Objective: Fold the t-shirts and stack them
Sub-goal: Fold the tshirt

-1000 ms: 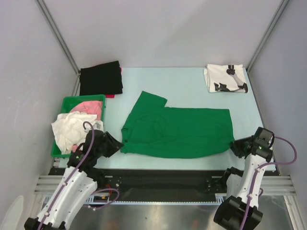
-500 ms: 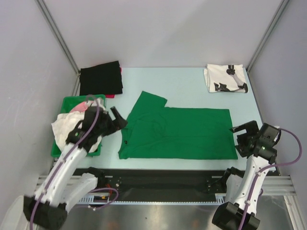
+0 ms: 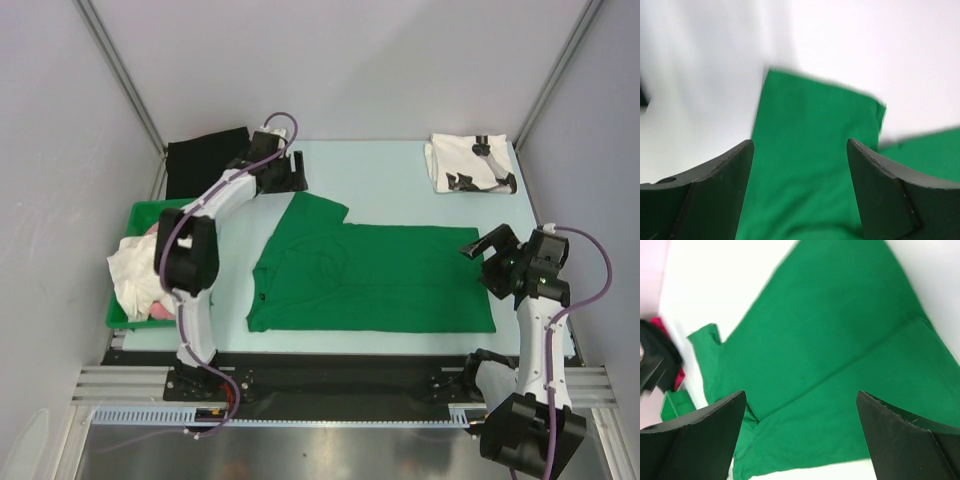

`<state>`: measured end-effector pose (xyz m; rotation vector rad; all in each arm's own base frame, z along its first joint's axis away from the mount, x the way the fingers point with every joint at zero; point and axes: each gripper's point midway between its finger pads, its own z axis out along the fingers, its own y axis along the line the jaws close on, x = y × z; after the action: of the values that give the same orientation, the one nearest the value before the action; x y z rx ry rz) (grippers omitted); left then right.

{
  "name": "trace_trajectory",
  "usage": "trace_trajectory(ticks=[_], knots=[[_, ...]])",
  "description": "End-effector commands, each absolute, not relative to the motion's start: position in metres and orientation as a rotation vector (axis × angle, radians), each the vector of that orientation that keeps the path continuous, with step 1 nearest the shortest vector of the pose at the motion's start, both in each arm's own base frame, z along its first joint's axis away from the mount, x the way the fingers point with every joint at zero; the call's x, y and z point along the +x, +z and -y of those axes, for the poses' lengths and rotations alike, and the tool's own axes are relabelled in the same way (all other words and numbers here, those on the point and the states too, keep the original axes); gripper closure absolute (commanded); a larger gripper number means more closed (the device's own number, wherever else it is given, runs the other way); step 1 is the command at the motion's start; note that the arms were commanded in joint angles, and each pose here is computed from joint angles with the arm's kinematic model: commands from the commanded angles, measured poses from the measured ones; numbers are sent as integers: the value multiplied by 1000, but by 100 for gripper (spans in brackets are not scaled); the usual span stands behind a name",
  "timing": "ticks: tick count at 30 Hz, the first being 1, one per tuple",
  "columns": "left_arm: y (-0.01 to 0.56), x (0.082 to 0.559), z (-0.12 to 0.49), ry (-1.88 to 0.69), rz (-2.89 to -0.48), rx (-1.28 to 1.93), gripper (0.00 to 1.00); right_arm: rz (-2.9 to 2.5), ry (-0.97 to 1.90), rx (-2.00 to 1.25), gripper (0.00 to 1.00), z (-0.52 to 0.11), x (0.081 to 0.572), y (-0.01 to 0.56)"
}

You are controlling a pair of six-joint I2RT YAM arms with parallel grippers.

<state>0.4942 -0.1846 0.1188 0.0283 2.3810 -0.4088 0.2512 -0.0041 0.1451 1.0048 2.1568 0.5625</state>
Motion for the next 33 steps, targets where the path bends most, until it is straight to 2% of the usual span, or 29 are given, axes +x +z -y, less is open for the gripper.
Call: trace_trajectory(ticks=[1,3,7,9,14,17,20,22,25,26,28,29,33], knots=[[121,541,197,-464,-2317,143,20,-2051,620,793,0,-5,276,183],[92,552,201,-499,-2361,146,21,-2032,642,733,0,-11,280,191],[81,574,208,-522,-2359,152,25,-2022,644,663,0,-15,282,201],[71,574,209,-525,-2378,146,31,-2020,623,661,0,-13,282,204],[51,568,205,-502,-2419,132,35,-2024,629,662,0,-14,280,198],[40,565,207,-511,-2441,147,42,-2033,630,661,0,-14,279,196],[34,561,209,-526,-2454,152,57,-2038,606,660,0,-12,277,194],[32,559,208,-504,-2461,155,62,-2044,588,680,0,-8,275,191],[35,557,204,-474,-2461,149,74,-2054,604,703,0,-8,274,187],[41,557,203,-467,-2455,148,83,-2057,608,708,0,-8,275,186],[47,556,201,-459,-2449,154,91,-2061,626,703,0,-10,276,185],[55,556,201,-458,-2442,154,99,-2065,626,701,0,-10,276,186],[79,548,197,-446,-2432,134,100,-2077,614,702,0,-9,278,189]])
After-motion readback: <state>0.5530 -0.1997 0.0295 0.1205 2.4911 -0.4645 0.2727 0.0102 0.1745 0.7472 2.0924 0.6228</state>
